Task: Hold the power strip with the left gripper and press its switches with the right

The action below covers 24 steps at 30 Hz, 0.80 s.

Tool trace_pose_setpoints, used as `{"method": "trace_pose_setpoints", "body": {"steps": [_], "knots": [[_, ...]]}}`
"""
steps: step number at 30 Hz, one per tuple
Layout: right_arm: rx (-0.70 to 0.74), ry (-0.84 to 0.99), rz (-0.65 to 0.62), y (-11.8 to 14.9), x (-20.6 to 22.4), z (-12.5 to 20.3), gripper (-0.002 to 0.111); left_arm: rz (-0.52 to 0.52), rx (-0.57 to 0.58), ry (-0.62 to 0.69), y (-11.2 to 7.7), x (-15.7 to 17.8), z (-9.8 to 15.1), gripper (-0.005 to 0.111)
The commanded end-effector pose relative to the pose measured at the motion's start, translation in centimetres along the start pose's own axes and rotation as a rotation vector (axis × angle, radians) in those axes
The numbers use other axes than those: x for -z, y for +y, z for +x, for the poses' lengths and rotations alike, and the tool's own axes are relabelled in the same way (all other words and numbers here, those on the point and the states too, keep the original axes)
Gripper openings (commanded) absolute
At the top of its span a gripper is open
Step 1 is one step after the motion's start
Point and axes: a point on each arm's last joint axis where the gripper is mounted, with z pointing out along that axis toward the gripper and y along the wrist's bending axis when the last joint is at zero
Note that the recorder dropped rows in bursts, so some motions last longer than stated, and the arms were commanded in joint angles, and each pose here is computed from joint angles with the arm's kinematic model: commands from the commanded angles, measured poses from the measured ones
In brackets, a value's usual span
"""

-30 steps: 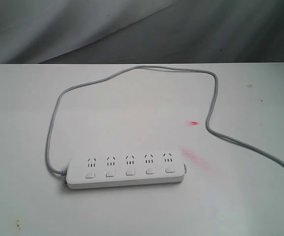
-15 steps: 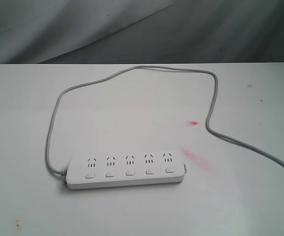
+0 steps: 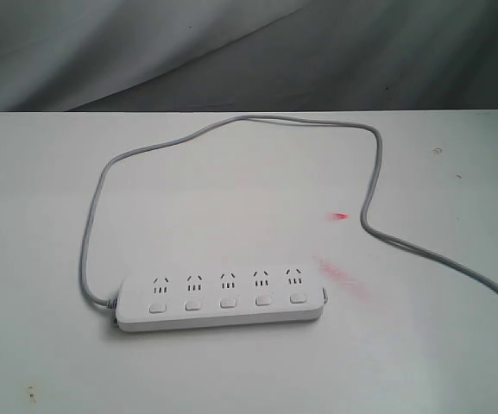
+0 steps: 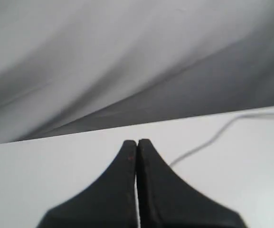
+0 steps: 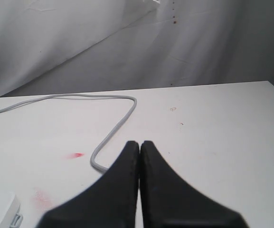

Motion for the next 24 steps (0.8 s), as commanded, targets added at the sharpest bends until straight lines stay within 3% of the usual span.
{"method": "trace_pose_setpoints", "body": {"steps": [1,7,11,17,24], "knots": [[0.006,-0.01,0.008,-0.1,0.0,0.0,0.0,0.199,-0.193,-0.028,-0.4,-0.1,0.1,0.0],[0.006,-0.01,0.008,-0.1,0.0,0.0,0.0,0.405,-0.317,-0.002,-0.4,0.9,1.2,0.0],[0.006,-0.01,0.008,-0.1,0.0,0.0,0.0,0.632,-0.394,0.077,-0.7,2.3,2.8,0.0],[0.006,-0.01,0.008,-0.1,0.0,0.0,0.0,0.631,-0.373,0.205,-0.2,2.2,5.3,0.0],[0.006,-0.01,0.008,-0.1,0.0,0.0,0.0,0.651,-0.381,0.222,-0.4,2.1,6.3,0.0]]}}
